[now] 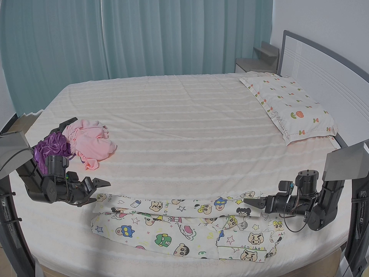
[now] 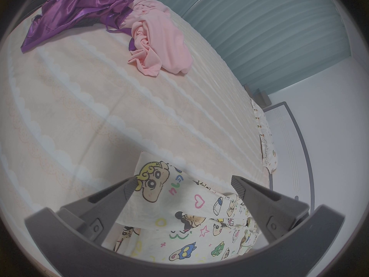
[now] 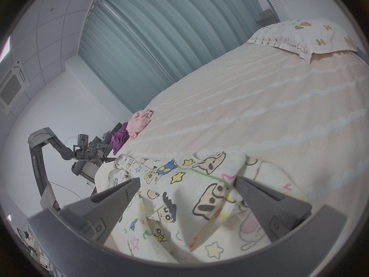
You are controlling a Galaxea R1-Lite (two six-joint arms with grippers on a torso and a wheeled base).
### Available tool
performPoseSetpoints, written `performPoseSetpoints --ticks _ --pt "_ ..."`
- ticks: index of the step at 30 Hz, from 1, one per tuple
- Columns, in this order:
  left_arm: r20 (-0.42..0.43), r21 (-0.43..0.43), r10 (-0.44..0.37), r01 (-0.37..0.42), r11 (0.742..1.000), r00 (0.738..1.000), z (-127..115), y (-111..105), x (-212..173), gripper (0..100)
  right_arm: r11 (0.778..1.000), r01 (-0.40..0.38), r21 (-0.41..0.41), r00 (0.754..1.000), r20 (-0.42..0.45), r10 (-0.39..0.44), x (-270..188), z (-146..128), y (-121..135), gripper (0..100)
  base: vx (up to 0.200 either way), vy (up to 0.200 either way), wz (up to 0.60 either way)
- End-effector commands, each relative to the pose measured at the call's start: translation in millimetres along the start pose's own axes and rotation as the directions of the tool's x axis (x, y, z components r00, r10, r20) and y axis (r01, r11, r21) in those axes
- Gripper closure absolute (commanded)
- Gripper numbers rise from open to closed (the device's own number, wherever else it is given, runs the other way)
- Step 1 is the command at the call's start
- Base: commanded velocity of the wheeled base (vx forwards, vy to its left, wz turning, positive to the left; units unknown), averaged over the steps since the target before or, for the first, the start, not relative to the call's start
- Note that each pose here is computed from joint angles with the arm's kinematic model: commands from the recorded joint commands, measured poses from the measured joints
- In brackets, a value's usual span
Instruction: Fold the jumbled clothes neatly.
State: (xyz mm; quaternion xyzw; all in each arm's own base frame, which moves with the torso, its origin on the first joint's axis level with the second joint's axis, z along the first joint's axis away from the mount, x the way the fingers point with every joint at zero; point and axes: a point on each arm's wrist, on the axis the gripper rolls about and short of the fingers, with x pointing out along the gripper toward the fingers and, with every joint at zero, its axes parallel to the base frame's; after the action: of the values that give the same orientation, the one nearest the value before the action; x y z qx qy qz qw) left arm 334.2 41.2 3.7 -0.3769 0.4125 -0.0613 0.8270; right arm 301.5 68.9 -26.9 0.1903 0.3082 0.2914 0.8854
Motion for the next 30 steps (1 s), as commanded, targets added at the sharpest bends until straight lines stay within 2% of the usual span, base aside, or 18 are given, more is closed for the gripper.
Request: performPoseSetpoints --ticks 1,9,10,22,30 --pt "-0.002 -0.002 0.001 -0.001 1.000 1.000 -0.3 0.7 0.7 0 1.000 -0.013 -0.002 1.000 -0.025 0.013 2.7 -5.8 5.2 0 0.000 0.000 0.00" --pt "-0.002 -0.002 0.001 -0.001 1.000 1.000 -0.6 0.8 0.7 0 1.000 0.002 0.017 0.999 -0.054 -0.001 4.7 -12.3 0.0 0 0.000 0.000 0.00" --pt "-0.003 -0.003 0.002 -0.002 1.000 1.000 -0.7 0.9 0.7 0 1.000 0.009 0.021 0.998 -0.058 -0.008 4.3 -12.3 -1.5 100 0.000 0.000 0.00" --pt "-0.002 0.003 0.001 -0.001 1.000 1.000 -1.1 1.0 0.5 0 0.999 0.036 0.022 0.996 -0.076 -0.034 -9.9 -15.4 -0.8 100 0.000 0.000 0.00" --pt "0.056 0.037 -0.015 0.013 0.999 0.998 -3.5 1.2 -3.9 0 0.999 0.053 -0.004 0.995 -0.082 -0.053 -39.4 -17.2 9.4 100 0.000 0.000 0.00"
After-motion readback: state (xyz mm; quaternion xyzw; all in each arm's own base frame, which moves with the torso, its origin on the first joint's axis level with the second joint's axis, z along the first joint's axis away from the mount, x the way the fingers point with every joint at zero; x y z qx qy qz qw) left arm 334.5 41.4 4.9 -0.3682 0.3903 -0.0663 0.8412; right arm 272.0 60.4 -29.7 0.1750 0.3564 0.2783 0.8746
